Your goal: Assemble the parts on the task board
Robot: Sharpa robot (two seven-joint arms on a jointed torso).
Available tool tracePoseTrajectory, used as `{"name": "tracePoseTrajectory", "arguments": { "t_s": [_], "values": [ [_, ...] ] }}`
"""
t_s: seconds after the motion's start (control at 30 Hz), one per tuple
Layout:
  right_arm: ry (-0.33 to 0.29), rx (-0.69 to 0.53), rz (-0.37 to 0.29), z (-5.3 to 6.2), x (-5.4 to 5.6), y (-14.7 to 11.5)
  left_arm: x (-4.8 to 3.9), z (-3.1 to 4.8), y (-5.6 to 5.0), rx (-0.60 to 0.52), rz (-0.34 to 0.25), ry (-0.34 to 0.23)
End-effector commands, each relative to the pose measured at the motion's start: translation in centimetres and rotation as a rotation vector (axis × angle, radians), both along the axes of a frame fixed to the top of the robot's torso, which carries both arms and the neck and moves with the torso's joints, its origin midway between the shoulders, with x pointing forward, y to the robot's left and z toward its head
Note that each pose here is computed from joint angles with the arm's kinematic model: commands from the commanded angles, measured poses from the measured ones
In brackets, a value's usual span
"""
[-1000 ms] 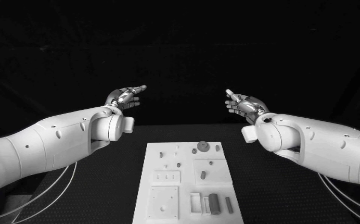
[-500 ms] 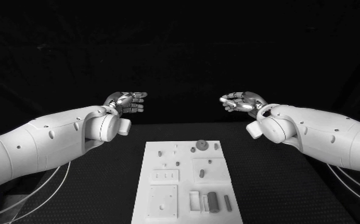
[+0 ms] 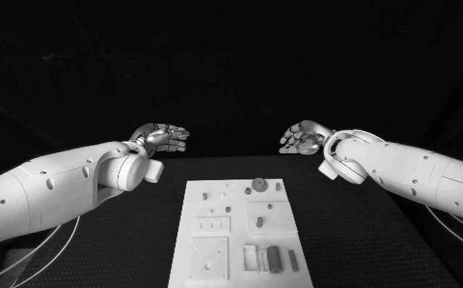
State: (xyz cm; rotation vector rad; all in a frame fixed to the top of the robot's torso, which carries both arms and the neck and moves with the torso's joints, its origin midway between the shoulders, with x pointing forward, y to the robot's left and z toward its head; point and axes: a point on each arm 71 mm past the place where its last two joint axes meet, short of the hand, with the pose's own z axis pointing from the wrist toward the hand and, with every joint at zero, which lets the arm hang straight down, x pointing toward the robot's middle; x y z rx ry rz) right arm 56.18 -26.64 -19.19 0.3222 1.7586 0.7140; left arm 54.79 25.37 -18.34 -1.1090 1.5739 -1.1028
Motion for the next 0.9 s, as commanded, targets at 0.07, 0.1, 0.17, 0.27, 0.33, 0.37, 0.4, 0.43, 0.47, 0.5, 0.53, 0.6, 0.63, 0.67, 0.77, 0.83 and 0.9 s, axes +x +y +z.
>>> {"name": "tracePoseTrajectory", "arguments": {
  "t_s": [0.07, 0.1, 0.17, 0.27, 0.33, 0.37, 0.4, 0.43, 0.47, 0.5, 0.53, 0.6, 0.63, 0.67, 0.77, 0.83, 0.9],
  "values": [
    [-0.040, -0.209, 0.070, 0.0, -0.1, 0.4, -0.57, 0.33, -0.4, 0.014, -0.060, -0.021],
    [-0.055, -0.236, 0.078, 0.1, -0.1, 0.6, -0.71, 0.35, -0.4, 0.012, -0.062, -0.022],
    [-0.074, -0.274, 0.088, 0.2, 0.0, 0.9, -0.93, 0.37, -0.3, 0.010, -0.064, -0.021],
    [-0.114, -0.341, 0.128, 0.4, 0.1, 1.7, -1.29, 0.40, -0.4, 0.005, -0.071, -0.019],
    [-0.143, -0.397, 0.169, 0.4, 0.0, 2.3, -1.59, 0.44, -0.5, 0.000, -0.080, -0.018],
    [-0.155, -0.419, 0.191, 0.4, -0.1, 2.6, -1.79, 0.47, -0.6, -0.003, -0.084, -0.017],
    [-0.162, -0.434, 0.215, 0.4, -0.2, 3.1, -2.00, 0.52, -0.7, -0.006, -0.091, -0.017],
    [-0.172, -0.453, 0.239, 0.4, -0.3, 3.6, -2.19, 0.56, -0.9, -0.010, -0.100, -0.016],
    [-0.183, -0.468, 0.259, 0.4, -0.4, 4.0, -2.33, 0.60, -1.0, -0.014, -0.108, -0.017],
    [-0.188, -0.479, 0.271, 0.4, -0.5, 4.2, -2.42, 0.64, -1.2, -0.016, -0.112, -0.018],
    [-0.195, -0.498, 0.289, 0.4, -0.6, 4.5, -2.58, 0.73, -1.3, -0.019, -0.117, -0.019],
    [-0.222, -0.538, 0.323, 0.4, -0.7, 5.5, -2.93, 0.83, -1.4, -0.023, -0.124, -0.019],
    [-0.232, -0.558, 0.337, 0.4, -0.9, 5.8, -3.06, 0.86, -1.5, -0.024, -0.127, -0.018],
    [-0.251, -0.567, 0.345, 0.4, -1.0, 6.2, -3.18, 0.89, -1.5, -0.025, -0.132, -0.018],
    [-0.293, -0.621, 0.372, 0.5, -1.1, 7.1, -3.49, 0.99, -1.6, -0.021, -0.143, -0.022],
    [-0.297, -0.659, 0.391, 0.4, -1.1, 7.7, -3.65, 1.05, -1.6, -0.024, -0.149, -0.021],
    [-0.303, -0.703, 0.408, 0.2, -1.2, 8.3, -3.81, 1.16, -1.7, -0.026, -0.159, -0.022]
  ]
}}
